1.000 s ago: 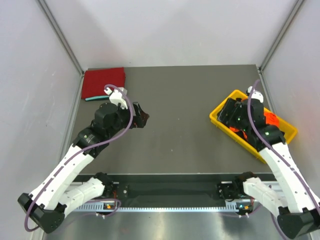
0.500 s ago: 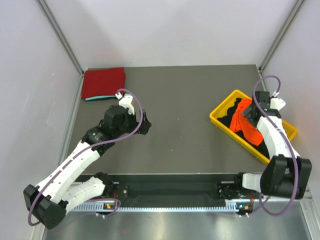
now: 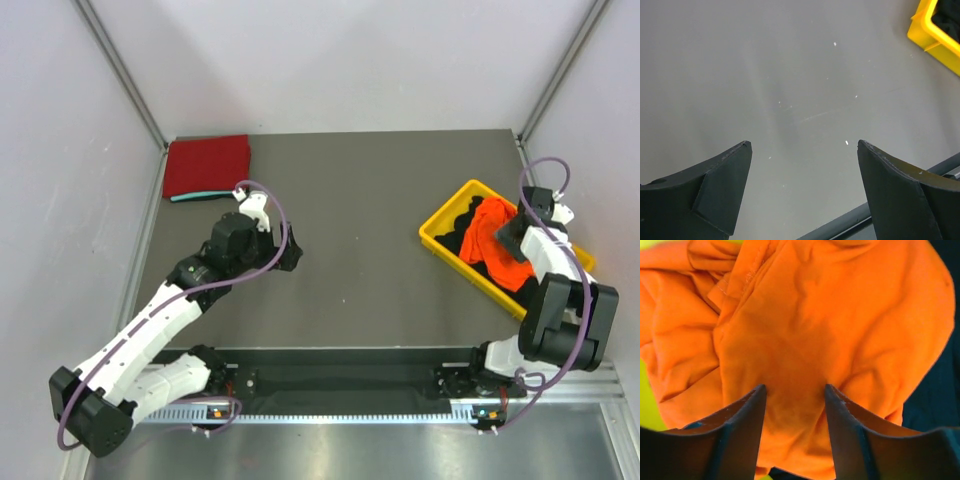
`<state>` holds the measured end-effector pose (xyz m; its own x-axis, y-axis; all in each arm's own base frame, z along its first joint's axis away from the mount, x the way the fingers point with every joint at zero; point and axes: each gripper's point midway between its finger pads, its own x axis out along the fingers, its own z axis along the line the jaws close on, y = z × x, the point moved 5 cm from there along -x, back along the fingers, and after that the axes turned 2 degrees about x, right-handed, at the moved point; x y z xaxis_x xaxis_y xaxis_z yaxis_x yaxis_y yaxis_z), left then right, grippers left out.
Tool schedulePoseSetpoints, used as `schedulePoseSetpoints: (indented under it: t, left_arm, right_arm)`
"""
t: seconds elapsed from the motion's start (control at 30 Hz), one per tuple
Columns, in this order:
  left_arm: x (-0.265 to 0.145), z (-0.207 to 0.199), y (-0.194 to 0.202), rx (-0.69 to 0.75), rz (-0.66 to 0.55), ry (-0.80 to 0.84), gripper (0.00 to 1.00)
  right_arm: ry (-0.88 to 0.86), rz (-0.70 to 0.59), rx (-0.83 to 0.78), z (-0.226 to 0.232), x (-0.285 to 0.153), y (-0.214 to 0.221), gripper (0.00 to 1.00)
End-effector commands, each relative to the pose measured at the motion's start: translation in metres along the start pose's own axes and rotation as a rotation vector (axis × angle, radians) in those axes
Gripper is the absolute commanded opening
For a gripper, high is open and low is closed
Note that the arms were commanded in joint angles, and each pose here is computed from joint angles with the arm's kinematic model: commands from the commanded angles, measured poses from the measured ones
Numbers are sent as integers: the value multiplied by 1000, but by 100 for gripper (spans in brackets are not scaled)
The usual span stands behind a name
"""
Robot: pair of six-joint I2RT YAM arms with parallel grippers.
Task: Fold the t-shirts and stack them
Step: Grab the tshirt from the pile, then move the tshirt to the center of the board
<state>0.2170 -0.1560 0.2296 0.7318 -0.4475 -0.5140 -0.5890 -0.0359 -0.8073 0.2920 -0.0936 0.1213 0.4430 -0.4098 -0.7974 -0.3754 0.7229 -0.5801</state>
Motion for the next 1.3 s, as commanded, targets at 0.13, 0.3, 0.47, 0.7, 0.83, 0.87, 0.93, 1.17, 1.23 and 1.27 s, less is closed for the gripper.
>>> schedulePoseSetpoints:
  t: [0.13, 0.3, 0.47, 0.7, 0.83, 0.87, 0.93, 1.17, 1.23, 1.27]
  left_arm:
    - [-2, 0, -10, 15, -67, 3, 91]
    - [-7, 2, -12, 21, -93, -11, 91]
    - [-10, 2, -10, 18, -100, -2, 91]
    - [-15, -2, -14, -2, -123, 26, 91]
    - [-20, -4, -20, -22, -138, 25, 90]
    - [-20, -4, -21, -27, -135, 21, 90]
    - [-24, -7, -26, -41, -139, 25, 89]
    - [-49, -14, -46, -80, -192, 45, 89]
    - [-57, -13, -48, -88, -206, 36, 89]
    - [-61, -13, -49, -92, -211, 31, 88]
  right_arm:
    - [-78, 16, 7, 2, 10, -5, 21]
    - [-141, -20, 1, 10, -10, -20, 0]
    - [-242, -95, 4, 21, -53, -46, 0]
    - [-436, -179, -7, 44, -131, -76, 0]
    - [-720, -251, -53, 77, -216, -100, 0]
    - [-806, -260, -80, 89, -238, -100, 0]
    - [-1017, -284, -129, 109, -298, -105, 0]
    - [-1561, -235, -228, 150, -452, -78, 0]
    - [-1602, -164, -219, 155, -453, -66, 0]
    - [-1622, -146, -223, 157, -454, -59, 0]
